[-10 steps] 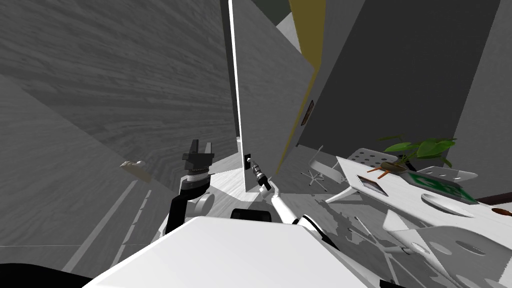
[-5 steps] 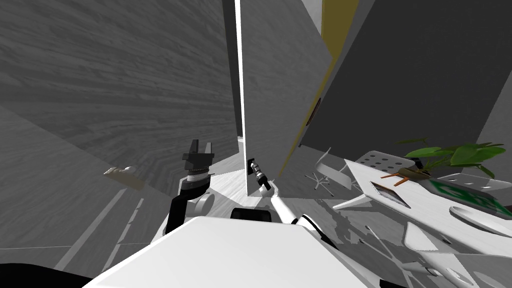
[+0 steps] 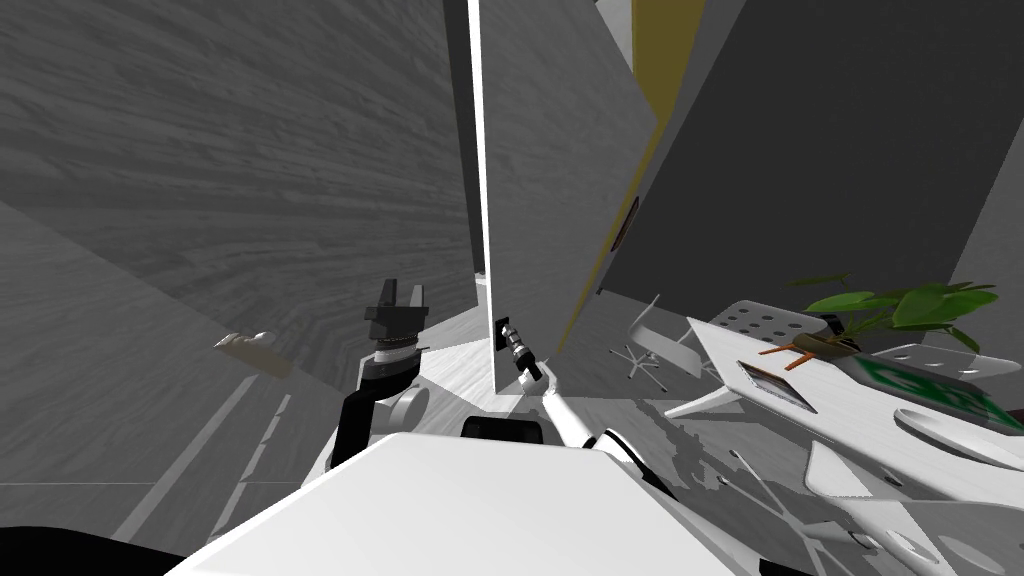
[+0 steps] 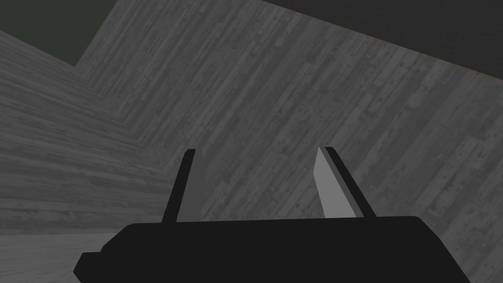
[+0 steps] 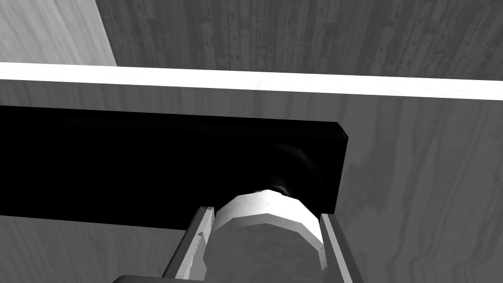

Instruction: Push the door open

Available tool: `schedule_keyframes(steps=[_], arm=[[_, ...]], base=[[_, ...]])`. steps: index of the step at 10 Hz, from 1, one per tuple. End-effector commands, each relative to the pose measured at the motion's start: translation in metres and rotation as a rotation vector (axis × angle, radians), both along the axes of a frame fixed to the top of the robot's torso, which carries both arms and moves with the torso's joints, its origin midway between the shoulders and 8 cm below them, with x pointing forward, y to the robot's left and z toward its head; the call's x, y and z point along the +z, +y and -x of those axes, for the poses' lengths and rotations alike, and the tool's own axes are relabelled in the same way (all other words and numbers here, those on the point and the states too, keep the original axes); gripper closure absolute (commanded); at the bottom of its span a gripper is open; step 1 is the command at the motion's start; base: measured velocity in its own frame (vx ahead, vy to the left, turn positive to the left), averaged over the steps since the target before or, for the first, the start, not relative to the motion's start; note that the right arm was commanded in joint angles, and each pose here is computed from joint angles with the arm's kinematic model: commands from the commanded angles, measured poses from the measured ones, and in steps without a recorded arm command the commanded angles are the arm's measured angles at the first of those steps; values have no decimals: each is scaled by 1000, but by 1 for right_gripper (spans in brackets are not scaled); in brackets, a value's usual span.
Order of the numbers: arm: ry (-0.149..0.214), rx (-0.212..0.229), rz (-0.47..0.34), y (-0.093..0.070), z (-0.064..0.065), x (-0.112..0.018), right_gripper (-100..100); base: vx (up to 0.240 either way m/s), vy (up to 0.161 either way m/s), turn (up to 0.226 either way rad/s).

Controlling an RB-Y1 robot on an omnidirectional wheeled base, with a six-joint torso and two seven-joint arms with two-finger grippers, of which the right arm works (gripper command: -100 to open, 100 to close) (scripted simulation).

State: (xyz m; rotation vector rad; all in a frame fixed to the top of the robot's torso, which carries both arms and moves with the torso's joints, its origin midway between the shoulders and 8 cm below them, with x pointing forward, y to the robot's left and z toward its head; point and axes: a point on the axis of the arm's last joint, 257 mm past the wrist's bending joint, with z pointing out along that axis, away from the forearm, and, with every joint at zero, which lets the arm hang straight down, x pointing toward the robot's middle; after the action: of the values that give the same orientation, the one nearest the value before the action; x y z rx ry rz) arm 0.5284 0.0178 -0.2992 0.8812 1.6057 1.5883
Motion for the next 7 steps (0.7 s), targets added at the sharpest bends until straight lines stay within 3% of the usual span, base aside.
schedule_keyframes(steps=[1, 2, 7], arm=[[-3, 1, -3, 1, 0, 2, 100], [0, -20, 7, -11, -5, -1, 100], [-4, -70, 19, -38, -17, -2, 100]], base=[[0, 0, 0], [60, 94, -32], [102, 149, -45]])
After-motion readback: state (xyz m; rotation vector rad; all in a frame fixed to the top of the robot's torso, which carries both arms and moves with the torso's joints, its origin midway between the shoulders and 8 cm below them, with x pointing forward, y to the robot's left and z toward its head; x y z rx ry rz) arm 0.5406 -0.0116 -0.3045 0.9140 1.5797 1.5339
